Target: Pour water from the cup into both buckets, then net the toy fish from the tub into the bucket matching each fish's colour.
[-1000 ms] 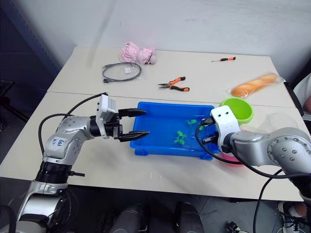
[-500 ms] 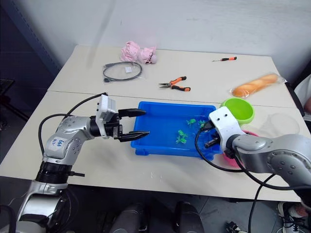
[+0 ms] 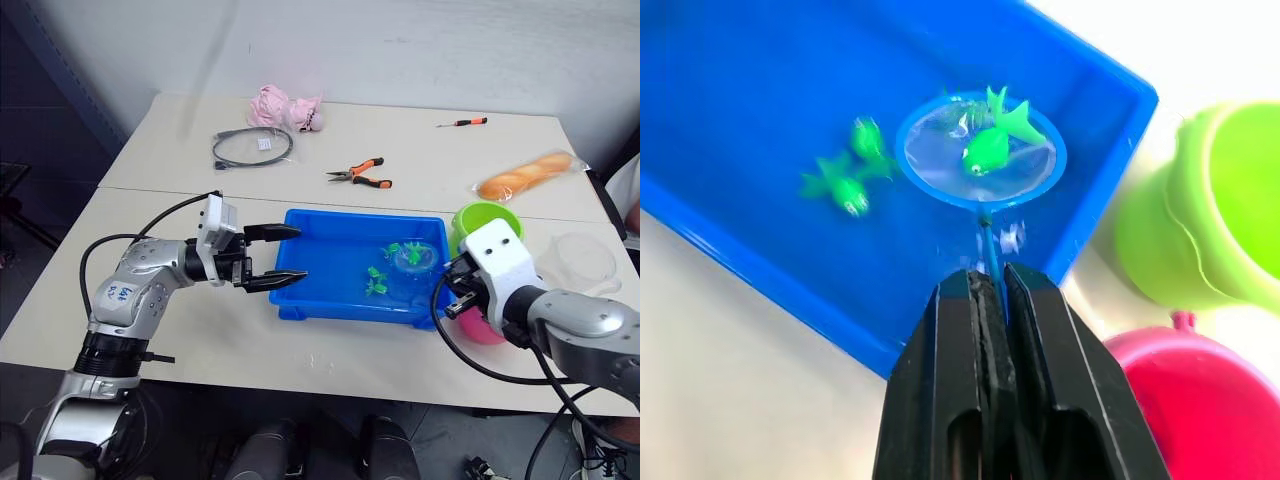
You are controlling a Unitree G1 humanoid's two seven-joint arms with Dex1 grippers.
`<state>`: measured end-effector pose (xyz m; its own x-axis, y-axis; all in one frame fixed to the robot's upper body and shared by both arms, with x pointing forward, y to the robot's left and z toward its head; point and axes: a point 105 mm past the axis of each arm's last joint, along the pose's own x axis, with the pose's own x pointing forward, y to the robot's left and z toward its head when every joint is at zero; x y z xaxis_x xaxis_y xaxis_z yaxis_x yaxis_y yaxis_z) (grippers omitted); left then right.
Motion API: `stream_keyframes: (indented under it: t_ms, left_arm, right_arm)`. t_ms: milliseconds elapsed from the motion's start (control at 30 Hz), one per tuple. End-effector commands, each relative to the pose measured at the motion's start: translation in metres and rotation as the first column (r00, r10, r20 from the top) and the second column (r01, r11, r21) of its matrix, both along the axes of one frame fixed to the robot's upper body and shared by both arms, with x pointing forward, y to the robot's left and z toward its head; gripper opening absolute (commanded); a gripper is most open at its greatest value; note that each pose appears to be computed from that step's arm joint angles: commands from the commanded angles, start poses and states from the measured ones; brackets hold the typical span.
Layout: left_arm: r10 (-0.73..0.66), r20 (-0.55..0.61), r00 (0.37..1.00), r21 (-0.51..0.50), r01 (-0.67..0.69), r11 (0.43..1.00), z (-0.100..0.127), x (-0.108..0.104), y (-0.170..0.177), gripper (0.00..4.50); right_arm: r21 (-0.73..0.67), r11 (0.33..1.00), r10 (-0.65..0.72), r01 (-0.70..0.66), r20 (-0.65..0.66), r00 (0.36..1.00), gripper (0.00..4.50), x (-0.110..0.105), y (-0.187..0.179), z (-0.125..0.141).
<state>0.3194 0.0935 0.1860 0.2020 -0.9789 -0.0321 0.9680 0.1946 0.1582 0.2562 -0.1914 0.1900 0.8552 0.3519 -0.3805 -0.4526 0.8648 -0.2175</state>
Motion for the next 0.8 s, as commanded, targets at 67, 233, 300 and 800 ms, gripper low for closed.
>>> stream_keyframes:
  t_ms: [67,233,300,800]
  left_arm:
    - [-0.027,0.062,0.998,-0.015,0.028,1.0,0.014,0.001,-0.005,4.48]
    - [-0.03,0.068,0.997,-0.037,0.032,0.999,0.02,0.004,-0.009,4.48]
    - [-0.026,0.065,0.998,-0.044,0.029,0.999,0.021,0.004,-0.008,4.48]
    - [-0.024,0.074,0.997,-0.063,0.029,0.998,0.024,0.007,-0.018,4.48]
  right_arm:
    - [0.049,0.999,0.007,-0.015,0.169,0.986,0.0,-0.006,-0.007,0.014]
    - [0.129,0.991,-0.082,0.046,0.29,0.954,0.0,-0.011,-0.033,0.026]
    - [0.089,0.992,-0.108,0.084,0.314,0.943,0.0,-0.013,-0.05,0.028]
    - [-0.318,0.886,-0.111,0.336,0.558,0.822,0.0,0.01,-0.125,0.014]
